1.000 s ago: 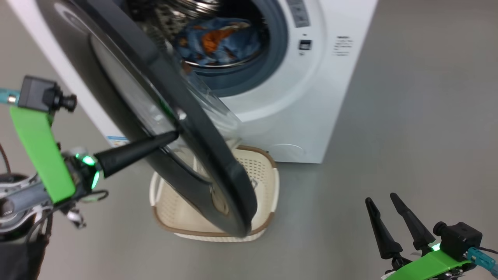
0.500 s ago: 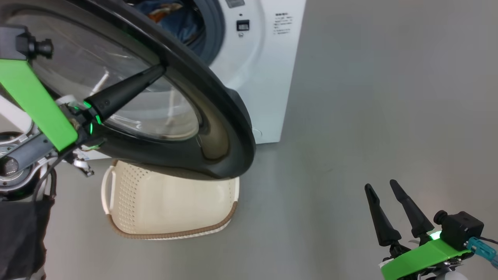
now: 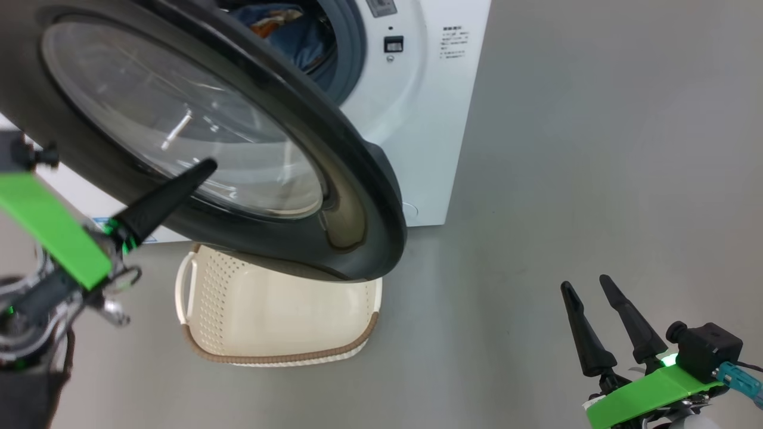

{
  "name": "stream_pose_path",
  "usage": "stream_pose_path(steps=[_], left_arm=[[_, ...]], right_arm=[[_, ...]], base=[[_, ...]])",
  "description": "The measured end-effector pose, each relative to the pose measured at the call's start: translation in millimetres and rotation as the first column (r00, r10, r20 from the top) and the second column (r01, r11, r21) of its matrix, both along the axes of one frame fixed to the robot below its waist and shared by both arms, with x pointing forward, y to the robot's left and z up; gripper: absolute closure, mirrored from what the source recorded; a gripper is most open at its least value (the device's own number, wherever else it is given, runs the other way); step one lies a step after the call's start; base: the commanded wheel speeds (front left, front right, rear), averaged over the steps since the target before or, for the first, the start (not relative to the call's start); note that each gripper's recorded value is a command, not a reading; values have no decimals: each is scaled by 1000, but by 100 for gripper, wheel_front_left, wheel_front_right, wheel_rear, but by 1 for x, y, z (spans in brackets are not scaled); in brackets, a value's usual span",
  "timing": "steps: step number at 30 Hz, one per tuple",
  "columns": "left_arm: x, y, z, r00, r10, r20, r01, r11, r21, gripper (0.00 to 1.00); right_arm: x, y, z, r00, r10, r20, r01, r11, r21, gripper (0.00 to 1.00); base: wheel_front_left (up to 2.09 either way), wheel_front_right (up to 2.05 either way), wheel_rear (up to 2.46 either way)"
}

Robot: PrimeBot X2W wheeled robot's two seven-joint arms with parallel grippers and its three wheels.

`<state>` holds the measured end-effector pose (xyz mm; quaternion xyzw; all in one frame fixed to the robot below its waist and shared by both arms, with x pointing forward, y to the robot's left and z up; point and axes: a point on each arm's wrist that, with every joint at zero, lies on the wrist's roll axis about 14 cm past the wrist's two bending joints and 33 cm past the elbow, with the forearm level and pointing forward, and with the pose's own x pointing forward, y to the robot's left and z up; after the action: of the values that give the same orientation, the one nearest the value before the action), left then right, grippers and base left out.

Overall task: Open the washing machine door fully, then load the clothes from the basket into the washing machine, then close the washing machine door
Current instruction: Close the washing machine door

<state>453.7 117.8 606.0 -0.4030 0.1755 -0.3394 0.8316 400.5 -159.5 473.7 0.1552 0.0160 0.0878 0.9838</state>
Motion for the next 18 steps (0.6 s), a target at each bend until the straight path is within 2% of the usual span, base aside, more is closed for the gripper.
stream_pose_path(steps=[1,2,3,4,15,18], left_arm=[[-3,6,-5,1000,24,-11,-24,1000,-1,38],[-6,11,-11,999,45,-23,-45,999,0,14],[-8,17,-16,997,71,-31,-71,997,2,3],[-11,22,-20,994,99,-41,-99,995,-6,0],[-46,74,-79,927,351,-132,-350,936,30,0],[-54,83,-96,908,402,-119,-392,915,97,0]], right_arm=[[0,1,1,1000,4,3,-4,1000,-2,0],[0,2,2,1000,8,6,-8,1000,-3,0],[1,3,3,1000,12,9,-12,1000,-4,0],[1,3,4,1000,16,12,-16,1000,-5,0],[-4,4,9,999,37,24,-36,999,-29,0],[-10,-3,5,1000,25,11,-24,999,-39,0]], base=[[0,0,0],[0,0,0],[0,0,0],[0,0,0],[0,0,0],[0,0,0]])
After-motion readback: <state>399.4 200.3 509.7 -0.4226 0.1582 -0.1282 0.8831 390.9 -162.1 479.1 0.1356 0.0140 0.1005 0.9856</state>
